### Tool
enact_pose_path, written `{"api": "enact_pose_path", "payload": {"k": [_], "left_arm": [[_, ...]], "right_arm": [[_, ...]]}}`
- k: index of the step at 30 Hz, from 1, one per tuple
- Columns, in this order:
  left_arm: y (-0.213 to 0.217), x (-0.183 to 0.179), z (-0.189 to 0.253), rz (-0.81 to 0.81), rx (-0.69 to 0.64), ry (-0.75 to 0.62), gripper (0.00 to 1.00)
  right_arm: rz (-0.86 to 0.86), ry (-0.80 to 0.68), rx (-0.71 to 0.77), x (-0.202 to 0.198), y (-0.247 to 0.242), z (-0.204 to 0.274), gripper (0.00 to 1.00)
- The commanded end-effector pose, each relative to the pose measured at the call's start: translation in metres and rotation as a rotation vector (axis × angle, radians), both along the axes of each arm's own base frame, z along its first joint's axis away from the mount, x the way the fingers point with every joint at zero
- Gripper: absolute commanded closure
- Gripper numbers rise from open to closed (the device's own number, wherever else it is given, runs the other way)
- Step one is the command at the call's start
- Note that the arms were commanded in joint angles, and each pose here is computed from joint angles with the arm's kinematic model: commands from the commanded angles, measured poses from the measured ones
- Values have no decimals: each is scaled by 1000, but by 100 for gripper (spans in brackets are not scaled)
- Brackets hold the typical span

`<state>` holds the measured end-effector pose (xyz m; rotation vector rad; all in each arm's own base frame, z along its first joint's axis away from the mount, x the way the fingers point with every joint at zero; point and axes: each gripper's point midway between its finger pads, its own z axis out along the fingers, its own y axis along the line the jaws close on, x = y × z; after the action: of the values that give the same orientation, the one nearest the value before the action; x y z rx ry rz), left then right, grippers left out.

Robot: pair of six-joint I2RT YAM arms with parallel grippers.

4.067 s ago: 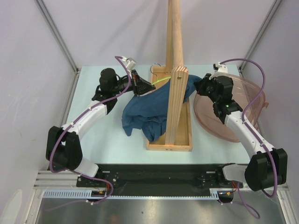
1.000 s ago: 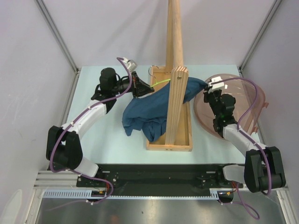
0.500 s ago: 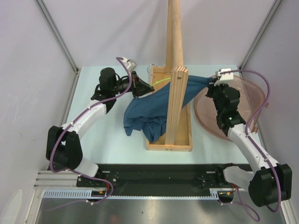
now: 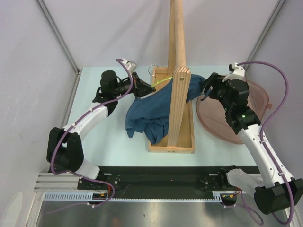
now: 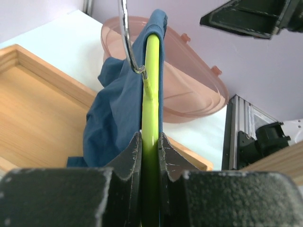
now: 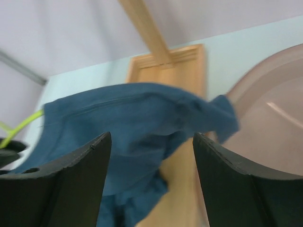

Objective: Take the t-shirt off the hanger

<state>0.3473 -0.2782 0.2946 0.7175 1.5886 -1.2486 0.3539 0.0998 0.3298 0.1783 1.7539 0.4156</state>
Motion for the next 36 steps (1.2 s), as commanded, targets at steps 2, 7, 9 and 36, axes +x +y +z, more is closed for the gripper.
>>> {"api": "enact_pose_path", "payload": {"k": [2, 7, 9, 36], "left_arm": [[-19, -2, 28, 30, -11, -142, 100], [-26, 7, 20, 46, 13, -109, 100], [-26, 7, 18, 49, 15, -106, 100], [-30, -14, 23, -37, 4, -185, 100]], "right_arm": [[197, 23, 199, 9, 66, 6, 27], [266, -6, 119, 26, 109, 2, 27], [217, -12, 98, 35, 107, 0, 28], [39, -44, 117, 54, 117, 10, 63]]}}
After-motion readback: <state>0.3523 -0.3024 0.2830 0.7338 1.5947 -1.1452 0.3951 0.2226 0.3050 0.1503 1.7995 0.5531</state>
